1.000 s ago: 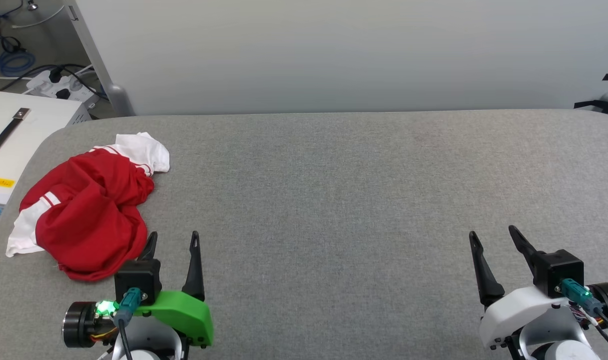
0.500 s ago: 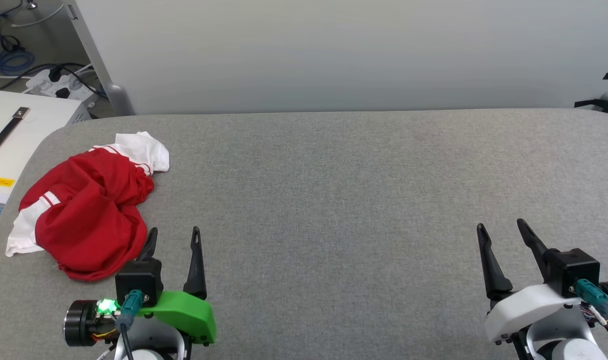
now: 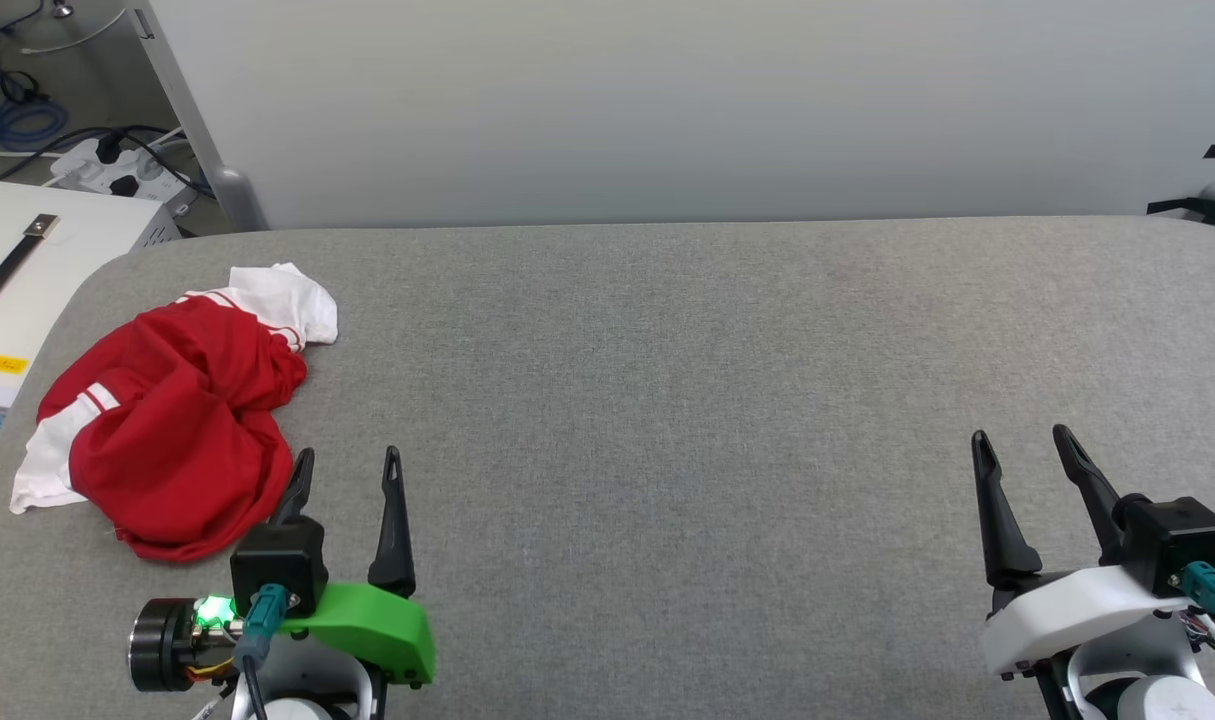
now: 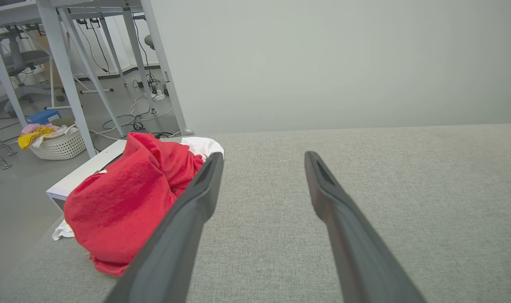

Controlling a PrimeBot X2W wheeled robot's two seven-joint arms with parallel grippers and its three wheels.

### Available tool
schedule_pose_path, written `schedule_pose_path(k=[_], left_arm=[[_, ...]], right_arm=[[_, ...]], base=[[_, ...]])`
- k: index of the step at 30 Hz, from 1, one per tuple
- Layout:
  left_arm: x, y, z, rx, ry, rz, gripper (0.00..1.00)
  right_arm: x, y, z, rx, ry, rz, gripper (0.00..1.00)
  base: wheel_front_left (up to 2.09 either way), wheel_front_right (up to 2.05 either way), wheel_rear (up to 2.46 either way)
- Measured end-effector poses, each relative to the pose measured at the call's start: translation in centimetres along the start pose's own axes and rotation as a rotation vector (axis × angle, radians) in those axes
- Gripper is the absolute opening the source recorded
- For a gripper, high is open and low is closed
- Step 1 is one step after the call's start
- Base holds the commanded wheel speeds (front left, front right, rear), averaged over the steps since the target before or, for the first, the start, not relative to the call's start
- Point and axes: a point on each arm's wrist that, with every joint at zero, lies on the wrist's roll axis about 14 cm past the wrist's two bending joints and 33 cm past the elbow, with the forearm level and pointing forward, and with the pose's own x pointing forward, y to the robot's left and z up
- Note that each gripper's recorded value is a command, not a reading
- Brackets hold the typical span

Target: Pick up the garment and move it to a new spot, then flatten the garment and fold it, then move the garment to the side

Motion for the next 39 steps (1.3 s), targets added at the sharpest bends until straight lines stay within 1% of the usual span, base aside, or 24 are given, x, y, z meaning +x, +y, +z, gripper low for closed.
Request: schedule_pose_path(k=[22,39], left_arm=[[-0.3,-0.3,0.5,-0.007,-0.042,0.000,1.00],[-0.5,-0.7,0.7,-0.008,-0.068,-0.001,1.00]], right_arm=[[-0.6,-0.6,0.7,0.043,-0.049,-0.021,1.00],[-1.1,-0.8,0.9,0.038,-0.074,-0.029,1.00]], base=[[0.00,0.00,0.00],[0.00,0.00,0.00]])
